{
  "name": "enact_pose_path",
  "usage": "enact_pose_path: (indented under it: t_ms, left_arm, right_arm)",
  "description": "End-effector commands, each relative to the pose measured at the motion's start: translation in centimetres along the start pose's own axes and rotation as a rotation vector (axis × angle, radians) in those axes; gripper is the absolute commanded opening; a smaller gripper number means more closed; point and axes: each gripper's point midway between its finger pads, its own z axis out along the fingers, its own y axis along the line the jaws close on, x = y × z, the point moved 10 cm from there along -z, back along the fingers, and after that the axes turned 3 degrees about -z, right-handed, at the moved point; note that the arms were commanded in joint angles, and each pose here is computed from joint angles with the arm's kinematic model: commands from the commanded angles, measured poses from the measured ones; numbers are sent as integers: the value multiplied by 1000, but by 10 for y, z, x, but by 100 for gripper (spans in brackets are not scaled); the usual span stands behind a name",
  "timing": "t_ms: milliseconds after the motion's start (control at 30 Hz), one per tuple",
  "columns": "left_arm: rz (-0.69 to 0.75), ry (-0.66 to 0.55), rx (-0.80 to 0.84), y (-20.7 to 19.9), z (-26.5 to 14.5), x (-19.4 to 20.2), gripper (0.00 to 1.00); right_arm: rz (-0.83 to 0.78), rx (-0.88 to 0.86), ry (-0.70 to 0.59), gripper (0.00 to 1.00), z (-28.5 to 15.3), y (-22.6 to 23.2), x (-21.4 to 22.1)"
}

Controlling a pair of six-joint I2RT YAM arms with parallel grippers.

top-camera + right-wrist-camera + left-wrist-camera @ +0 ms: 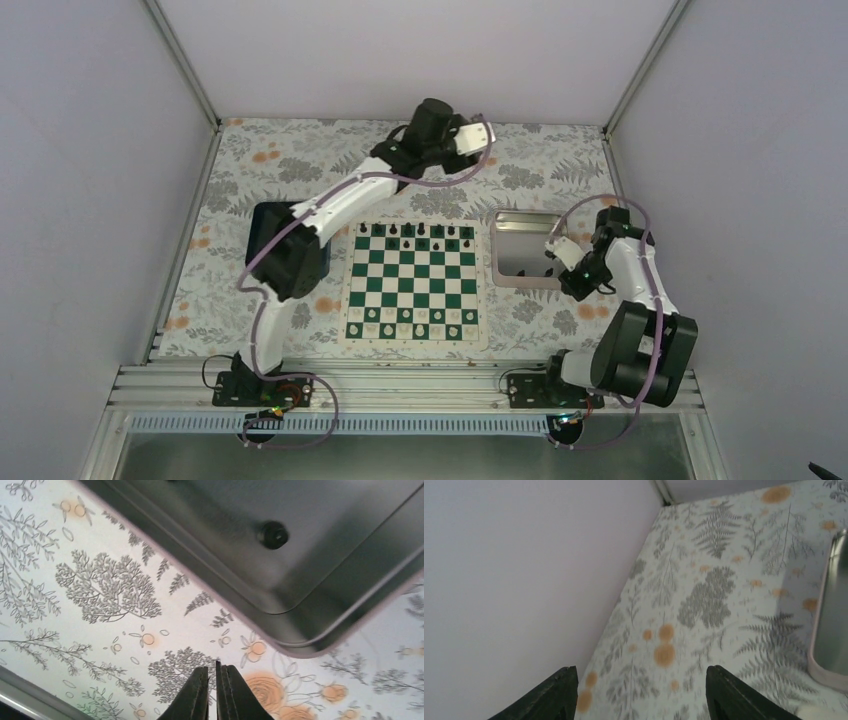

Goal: Set up the chess pieces on the board
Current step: Adjust the storage box at the center of the board.

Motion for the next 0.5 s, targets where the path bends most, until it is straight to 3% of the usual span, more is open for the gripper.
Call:
enact_pose_path:
  t_ms: [0,100,233,467]
  left_arm:
    - [-72,6,30,-10,40,-14,63]
    - [-106,17,72,-18,68,-18,65]
    - [-44,43,59,-43,95,-18,70]
    - [31,122,128,-80,111,8,78]
  right_arm:
    - [-10,-24,-33,8,4,6,9]
    - [4,-32,-40,8,12,6,13]
    - [37,-5,-61,10,21,-1,14]
    - [76,-4,-112,12,29,-10,11]
